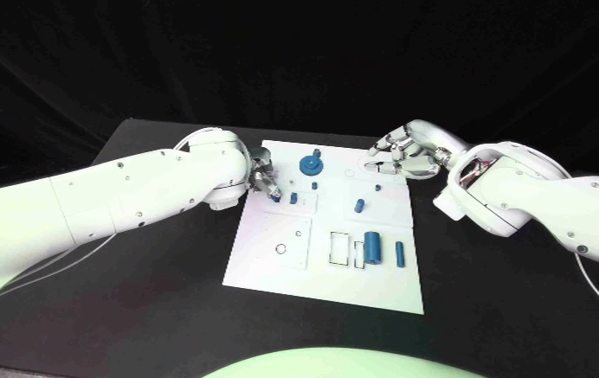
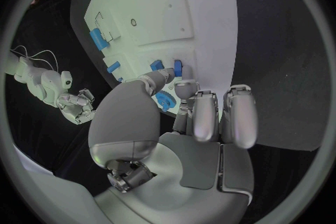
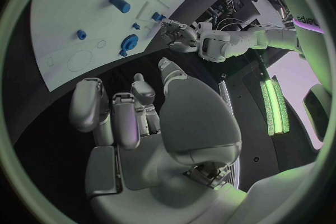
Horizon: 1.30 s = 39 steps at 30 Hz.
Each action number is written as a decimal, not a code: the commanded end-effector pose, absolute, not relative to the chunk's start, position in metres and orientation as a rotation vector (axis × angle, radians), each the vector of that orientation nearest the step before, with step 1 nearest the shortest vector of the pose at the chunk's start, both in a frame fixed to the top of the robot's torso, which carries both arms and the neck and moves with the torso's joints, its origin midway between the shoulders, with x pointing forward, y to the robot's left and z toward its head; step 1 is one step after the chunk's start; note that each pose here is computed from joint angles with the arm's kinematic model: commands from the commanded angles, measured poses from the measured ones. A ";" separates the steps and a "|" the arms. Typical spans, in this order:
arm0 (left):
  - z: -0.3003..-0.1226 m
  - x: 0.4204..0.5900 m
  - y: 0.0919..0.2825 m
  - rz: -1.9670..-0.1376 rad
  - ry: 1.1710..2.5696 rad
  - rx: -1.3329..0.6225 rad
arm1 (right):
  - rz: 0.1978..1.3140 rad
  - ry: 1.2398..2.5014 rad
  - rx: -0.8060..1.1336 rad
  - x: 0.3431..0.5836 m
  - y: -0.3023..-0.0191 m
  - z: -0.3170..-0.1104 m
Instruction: Assemble the parts on the task board
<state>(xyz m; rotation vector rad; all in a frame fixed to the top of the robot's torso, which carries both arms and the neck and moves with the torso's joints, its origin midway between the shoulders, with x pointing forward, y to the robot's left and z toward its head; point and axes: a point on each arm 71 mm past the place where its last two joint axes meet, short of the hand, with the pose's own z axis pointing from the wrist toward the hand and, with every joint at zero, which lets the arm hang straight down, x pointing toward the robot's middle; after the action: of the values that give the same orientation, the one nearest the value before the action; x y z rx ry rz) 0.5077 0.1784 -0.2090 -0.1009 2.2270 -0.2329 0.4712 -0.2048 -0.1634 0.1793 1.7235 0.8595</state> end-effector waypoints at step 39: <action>-0.212 0.510 0.179 -0.224 2.252 -0.122 | 0.866 1.732 0.168 0.470 -0.203 -0.164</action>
<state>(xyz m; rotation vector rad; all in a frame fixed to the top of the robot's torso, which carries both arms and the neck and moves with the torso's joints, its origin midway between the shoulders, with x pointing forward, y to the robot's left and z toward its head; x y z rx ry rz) 0.5105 0.1796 -0.2112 -0.1208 2.2397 -0.2264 0.4707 -0.2042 -0.1634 0.1787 1.7244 0.8619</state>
